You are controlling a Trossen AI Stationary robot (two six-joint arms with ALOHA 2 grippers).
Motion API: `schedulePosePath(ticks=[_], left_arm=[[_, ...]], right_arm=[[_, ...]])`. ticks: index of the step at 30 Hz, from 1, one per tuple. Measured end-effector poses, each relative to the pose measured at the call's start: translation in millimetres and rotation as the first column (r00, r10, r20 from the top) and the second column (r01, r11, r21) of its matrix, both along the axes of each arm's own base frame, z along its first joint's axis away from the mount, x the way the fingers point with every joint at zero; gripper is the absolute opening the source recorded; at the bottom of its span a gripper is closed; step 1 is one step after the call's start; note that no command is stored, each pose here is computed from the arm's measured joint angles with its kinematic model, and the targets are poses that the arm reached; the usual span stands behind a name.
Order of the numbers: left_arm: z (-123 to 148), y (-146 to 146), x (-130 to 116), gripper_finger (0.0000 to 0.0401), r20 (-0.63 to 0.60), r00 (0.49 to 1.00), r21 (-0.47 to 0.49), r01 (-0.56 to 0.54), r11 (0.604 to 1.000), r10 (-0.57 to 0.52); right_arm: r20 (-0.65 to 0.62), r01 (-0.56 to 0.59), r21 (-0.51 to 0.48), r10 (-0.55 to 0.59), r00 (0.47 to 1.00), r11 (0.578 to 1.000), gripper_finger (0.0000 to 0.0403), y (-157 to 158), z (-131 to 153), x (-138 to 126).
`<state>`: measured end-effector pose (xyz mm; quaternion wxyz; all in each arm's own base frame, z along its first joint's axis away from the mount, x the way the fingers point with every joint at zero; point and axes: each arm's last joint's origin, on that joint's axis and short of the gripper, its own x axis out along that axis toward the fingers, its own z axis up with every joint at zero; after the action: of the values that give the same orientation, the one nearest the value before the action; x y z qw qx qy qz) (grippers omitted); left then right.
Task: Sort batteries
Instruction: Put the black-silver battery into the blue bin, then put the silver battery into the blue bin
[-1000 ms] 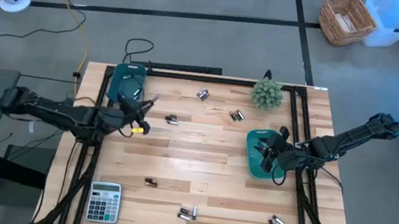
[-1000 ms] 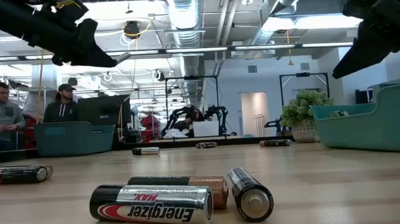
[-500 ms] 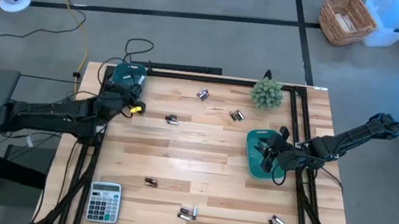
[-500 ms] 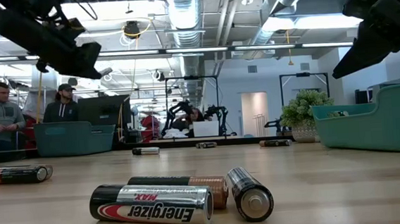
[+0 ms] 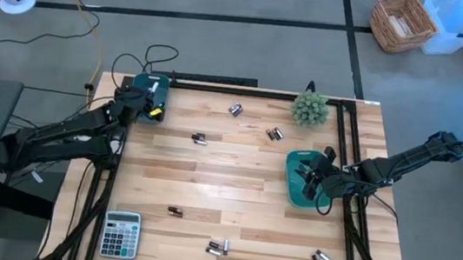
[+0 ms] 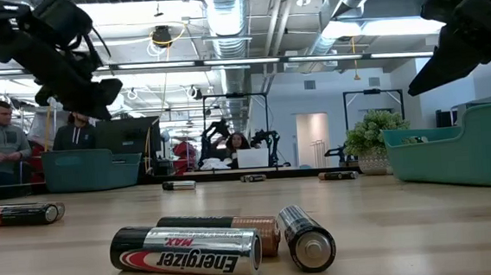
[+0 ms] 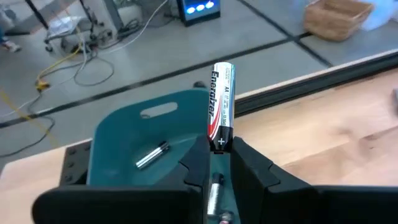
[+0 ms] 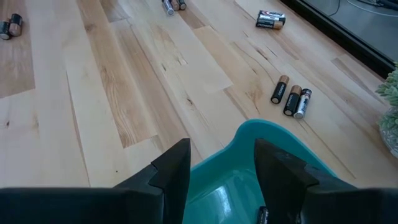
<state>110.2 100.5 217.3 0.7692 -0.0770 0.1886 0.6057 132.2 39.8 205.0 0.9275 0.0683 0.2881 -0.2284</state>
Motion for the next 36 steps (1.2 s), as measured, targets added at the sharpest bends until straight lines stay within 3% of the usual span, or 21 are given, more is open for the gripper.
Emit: schedulePosePath(ticks=[10,25,28,32,36], left_arm=[[-18,24,-4,0.0045,-0.083,0.995,-0.113,-0.069,0.991,0.060],[-27,33,-4,0.0152,-0.112,0.988,-0.151,-0.126,0.980,0.110],[-26,30,-1,0.0157,-0.101,0.993,-0.148,-0.073,0.986,0.058],[-16,24,11,0.0155,-0.021,0.995,-0.103,0.098,0.990,-0.101],[-9,11,24,0.0155,0.029,0.955,-0.070,0.296,0.953,-0.294]], right_arm=[[0.002,0.000,0.001,0.000,1.000,1.000,0.0189,0,0,0],[0.006,0.000,0.003,0.000,1.000,1.000,0.0189,0,0,0],[0.016,-0.001,0.006,0.001,1.000,1.000,0.0189,1,1,1],[0.036,-0.012,0.004,0.012,0.999,1.000,0.0189,1,3,3],[0.062,-0.017,0.010,0.016,0.998,1.000,0.0189,2,5,5]])
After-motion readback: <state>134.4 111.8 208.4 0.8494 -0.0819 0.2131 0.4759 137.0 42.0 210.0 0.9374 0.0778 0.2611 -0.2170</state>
